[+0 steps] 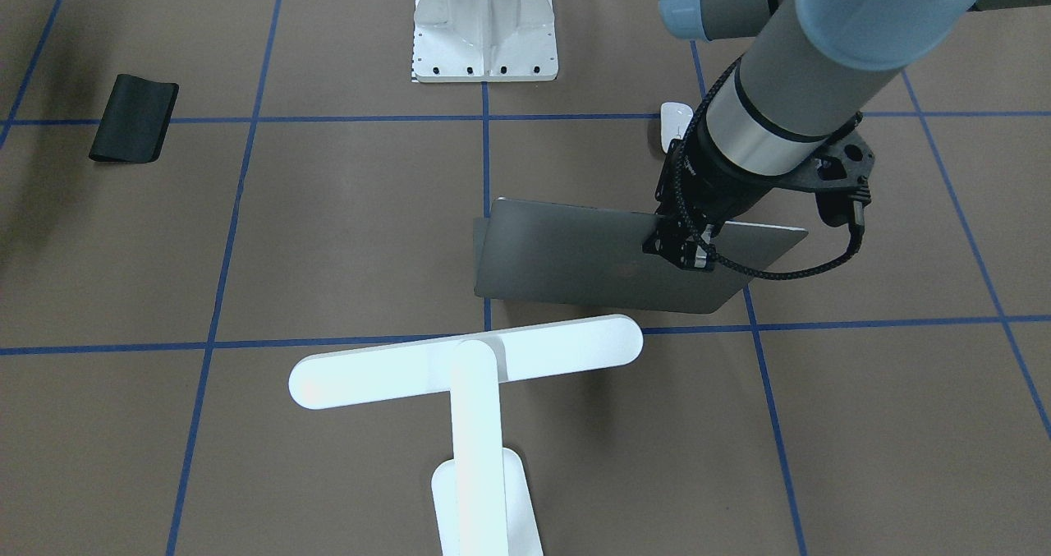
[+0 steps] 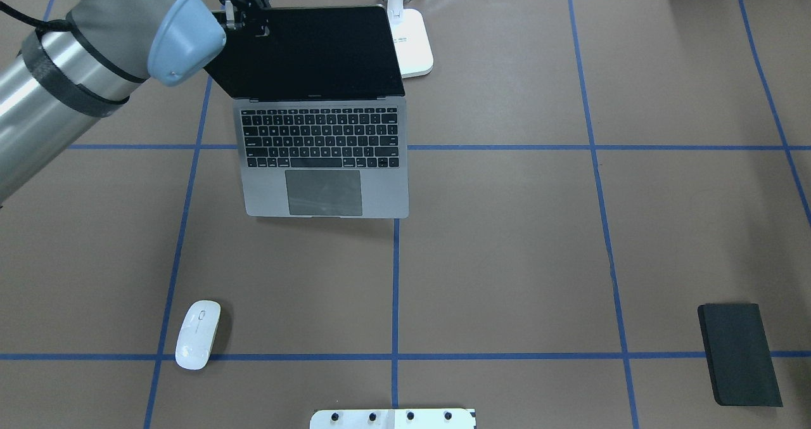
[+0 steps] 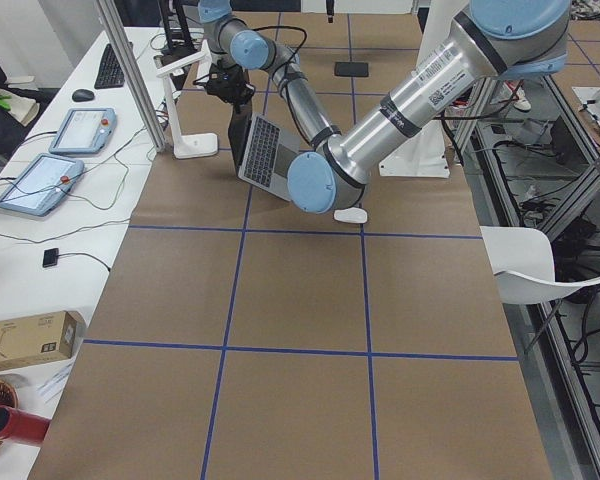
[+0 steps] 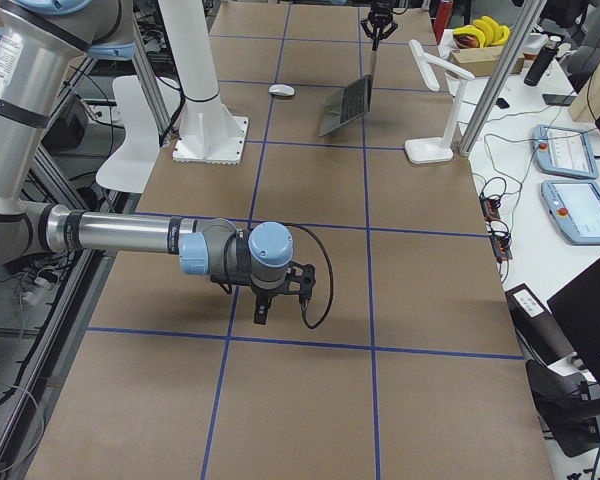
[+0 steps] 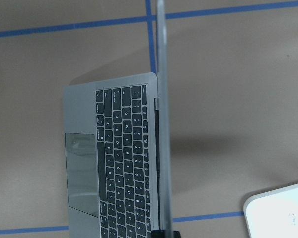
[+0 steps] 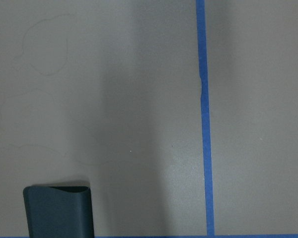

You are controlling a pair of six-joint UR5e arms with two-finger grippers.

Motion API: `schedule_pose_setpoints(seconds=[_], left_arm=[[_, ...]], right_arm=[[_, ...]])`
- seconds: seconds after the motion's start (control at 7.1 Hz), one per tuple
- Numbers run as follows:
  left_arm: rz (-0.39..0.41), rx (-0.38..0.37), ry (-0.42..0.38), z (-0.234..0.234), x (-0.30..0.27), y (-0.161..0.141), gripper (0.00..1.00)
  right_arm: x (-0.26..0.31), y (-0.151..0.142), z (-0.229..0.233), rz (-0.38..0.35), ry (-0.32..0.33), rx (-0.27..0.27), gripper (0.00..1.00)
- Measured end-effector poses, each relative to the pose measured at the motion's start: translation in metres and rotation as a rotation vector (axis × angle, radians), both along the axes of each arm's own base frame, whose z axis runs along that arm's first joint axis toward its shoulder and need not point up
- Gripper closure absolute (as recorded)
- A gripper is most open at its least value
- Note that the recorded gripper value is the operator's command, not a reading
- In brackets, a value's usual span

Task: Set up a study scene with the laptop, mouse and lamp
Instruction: 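Carry the laptop with the left gripper toward the lamp base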

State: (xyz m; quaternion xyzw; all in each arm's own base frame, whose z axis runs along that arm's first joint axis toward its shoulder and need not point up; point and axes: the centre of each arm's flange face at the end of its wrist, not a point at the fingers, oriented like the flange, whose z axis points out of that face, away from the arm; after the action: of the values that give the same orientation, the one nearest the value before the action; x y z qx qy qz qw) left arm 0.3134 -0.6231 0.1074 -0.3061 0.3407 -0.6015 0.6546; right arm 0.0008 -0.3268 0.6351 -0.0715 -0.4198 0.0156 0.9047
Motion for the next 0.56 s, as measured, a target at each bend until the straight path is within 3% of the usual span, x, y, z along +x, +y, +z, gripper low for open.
schedule_pose_setpoints(seconds=[0.56], left_arm=[[-0.048,0.011,-0.023,0.000,0.040,-0.017,1.00]], right_arm=[[0.000,0.000,0.003,0.000,0.000,-0.007,0.00]])
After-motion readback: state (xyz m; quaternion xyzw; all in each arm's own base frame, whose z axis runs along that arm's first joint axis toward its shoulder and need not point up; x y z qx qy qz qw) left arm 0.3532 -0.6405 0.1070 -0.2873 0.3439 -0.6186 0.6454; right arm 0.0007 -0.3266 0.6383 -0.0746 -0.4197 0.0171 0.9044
